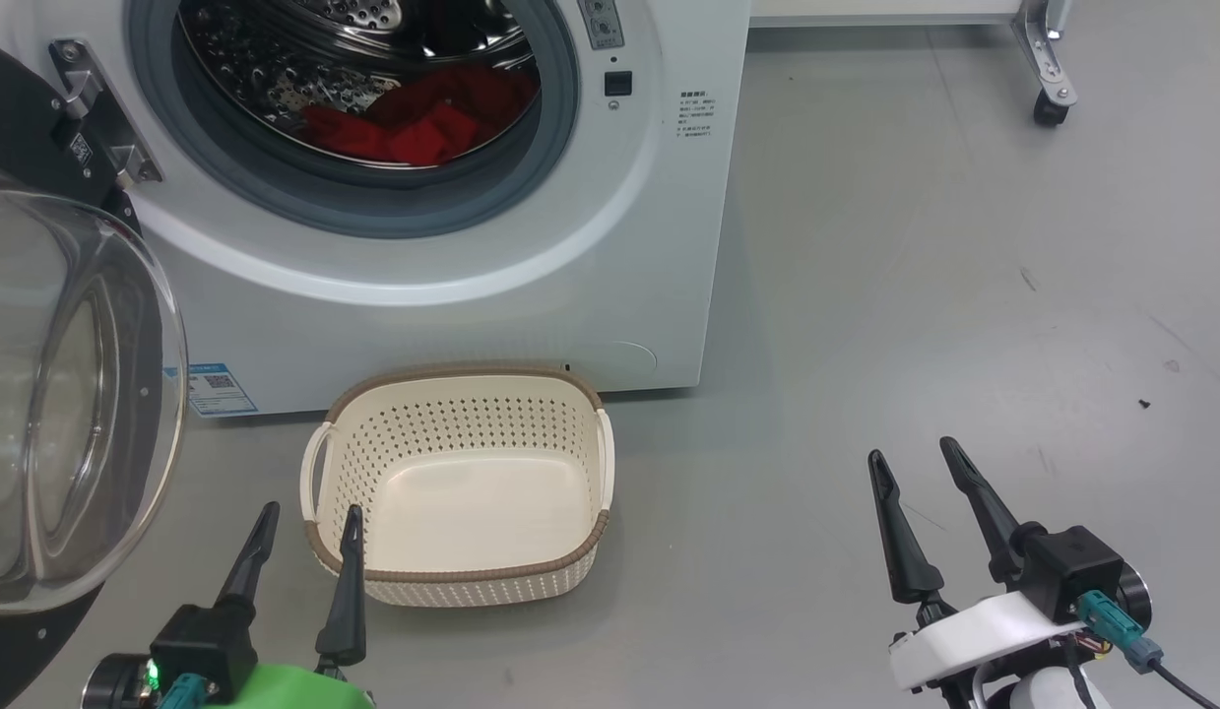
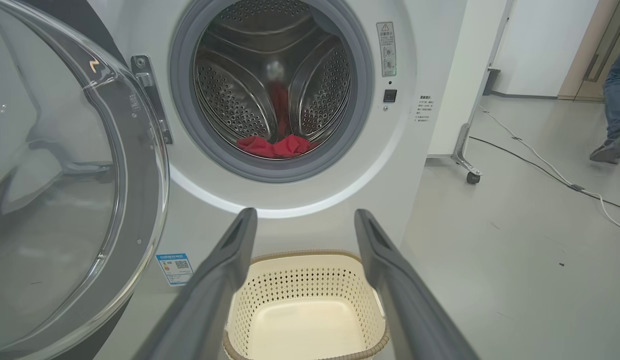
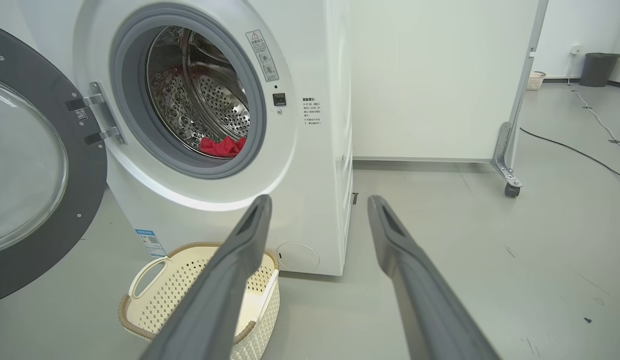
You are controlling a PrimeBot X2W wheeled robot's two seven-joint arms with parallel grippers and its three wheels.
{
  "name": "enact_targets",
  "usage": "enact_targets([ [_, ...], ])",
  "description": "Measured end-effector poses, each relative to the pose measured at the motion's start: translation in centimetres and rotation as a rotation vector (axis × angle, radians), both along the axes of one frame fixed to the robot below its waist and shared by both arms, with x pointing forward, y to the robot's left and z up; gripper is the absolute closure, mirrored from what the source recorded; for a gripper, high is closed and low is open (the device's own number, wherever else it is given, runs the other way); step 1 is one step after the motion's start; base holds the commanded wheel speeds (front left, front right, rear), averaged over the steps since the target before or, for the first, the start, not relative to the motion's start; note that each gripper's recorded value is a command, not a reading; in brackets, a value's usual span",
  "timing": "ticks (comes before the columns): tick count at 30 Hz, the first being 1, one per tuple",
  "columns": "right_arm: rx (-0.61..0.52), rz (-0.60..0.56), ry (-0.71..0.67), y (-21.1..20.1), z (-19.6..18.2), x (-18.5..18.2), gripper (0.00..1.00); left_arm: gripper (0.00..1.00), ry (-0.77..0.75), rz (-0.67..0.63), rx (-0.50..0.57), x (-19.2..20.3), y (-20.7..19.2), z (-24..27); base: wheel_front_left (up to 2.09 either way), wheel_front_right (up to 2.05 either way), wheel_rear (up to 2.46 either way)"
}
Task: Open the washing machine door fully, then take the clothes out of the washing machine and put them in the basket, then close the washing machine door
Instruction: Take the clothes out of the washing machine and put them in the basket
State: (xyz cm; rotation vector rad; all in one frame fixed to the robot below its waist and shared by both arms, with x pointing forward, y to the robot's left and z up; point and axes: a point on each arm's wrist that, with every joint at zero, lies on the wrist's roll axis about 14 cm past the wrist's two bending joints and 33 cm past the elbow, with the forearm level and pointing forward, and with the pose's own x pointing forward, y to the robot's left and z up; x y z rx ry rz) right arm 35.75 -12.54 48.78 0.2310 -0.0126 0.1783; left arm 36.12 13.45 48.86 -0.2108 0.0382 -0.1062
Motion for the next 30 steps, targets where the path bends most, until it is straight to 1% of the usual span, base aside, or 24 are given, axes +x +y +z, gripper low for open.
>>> enact_targets([
  [18,0.019,-0.017,-0.004,-0.33,0.27,-0.15,0.00,0.00,0.016,-0.008,0.010,-0.07,-0.29,-0.13,0.03,-0.03,0.00],
  [30,0.019,-0.023,-0.010,-0.48,0.44,-0.25,0.00,0.00,0.012,-0.007,0.019,-0.02,-0.37,0.00,0.46,-0.46,0.00],
])
